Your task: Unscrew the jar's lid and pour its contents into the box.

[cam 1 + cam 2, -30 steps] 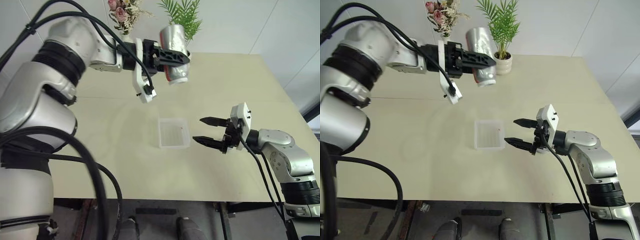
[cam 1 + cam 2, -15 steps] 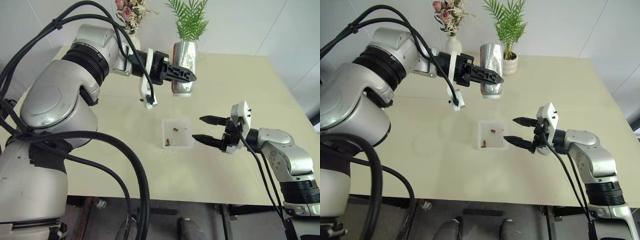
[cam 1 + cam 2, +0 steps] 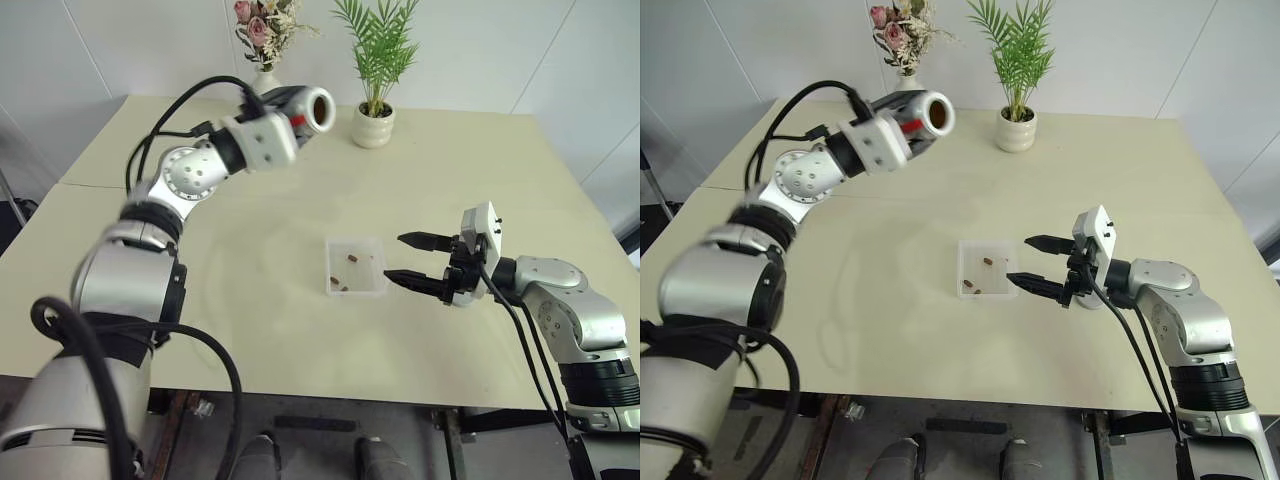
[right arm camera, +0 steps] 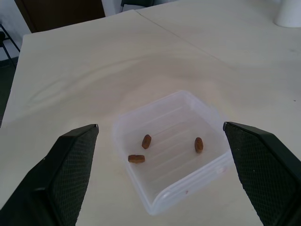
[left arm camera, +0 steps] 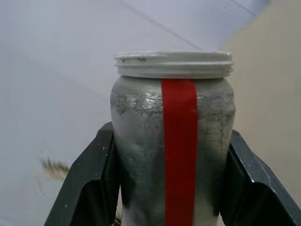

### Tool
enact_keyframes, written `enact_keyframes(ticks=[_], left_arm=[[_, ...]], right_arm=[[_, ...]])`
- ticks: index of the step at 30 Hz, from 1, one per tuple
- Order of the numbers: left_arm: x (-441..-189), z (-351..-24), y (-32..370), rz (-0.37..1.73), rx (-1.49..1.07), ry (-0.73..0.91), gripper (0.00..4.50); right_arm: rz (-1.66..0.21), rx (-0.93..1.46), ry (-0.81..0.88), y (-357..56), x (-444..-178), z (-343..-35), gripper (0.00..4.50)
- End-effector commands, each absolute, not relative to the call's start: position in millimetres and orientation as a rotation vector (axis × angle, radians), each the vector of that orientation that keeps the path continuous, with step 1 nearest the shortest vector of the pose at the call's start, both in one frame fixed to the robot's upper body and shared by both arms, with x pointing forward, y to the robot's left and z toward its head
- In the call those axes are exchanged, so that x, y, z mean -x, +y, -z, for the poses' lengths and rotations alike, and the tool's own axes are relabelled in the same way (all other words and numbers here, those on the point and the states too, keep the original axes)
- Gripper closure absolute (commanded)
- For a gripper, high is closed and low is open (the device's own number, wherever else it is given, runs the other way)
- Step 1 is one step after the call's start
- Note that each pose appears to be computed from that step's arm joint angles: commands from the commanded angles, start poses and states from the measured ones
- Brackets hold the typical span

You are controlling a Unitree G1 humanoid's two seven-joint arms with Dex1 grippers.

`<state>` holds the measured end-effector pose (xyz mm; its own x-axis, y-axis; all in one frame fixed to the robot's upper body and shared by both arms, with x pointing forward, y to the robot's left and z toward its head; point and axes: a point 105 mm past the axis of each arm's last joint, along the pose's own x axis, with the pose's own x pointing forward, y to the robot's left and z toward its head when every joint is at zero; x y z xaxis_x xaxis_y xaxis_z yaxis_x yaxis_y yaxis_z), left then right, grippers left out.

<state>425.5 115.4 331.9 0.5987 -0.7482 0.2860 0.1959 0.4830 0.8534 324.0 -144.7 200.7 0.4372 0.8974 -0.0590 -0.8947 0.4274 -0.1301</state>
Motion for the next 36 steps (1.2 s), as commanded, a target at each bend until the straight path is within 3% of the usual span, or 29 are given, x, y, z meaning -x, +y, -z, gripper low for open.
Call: enact_keyframes(ticks=[1,9,17,31,36], left_arm=[[-420.9,-343.1,154.4,0.644,-0.563,-0.712,2.31],[-417.2,-265.2,252.2,0.318,-0.078,-0.507,2.31],[-406.5,-206.1,270.6,0.221,0.036,-0.352,2.31],[-420.0,-185.9,265.5,0.219,-0.031,-0.326,2.31],[-418.4,-186.3,263.3,0.226,-0.039,-0.348,0.75]], right_arm=[[-1.15,0.206,-0.095,-143.8,-315.3,-220.3,0.02],[-1.131,0.264,-0.209,-141.4,-306.8,-246.2,0.02],[-1.174,0.366,-0.288,-129.8,-282.2,-259.8,0.02],[-1.156,0.387,-0.26,-131.7,-273.4,-252.2,0.02],[-1.153,0.379,-0.248,-133.0,-273.3,-250.2,0.0]])
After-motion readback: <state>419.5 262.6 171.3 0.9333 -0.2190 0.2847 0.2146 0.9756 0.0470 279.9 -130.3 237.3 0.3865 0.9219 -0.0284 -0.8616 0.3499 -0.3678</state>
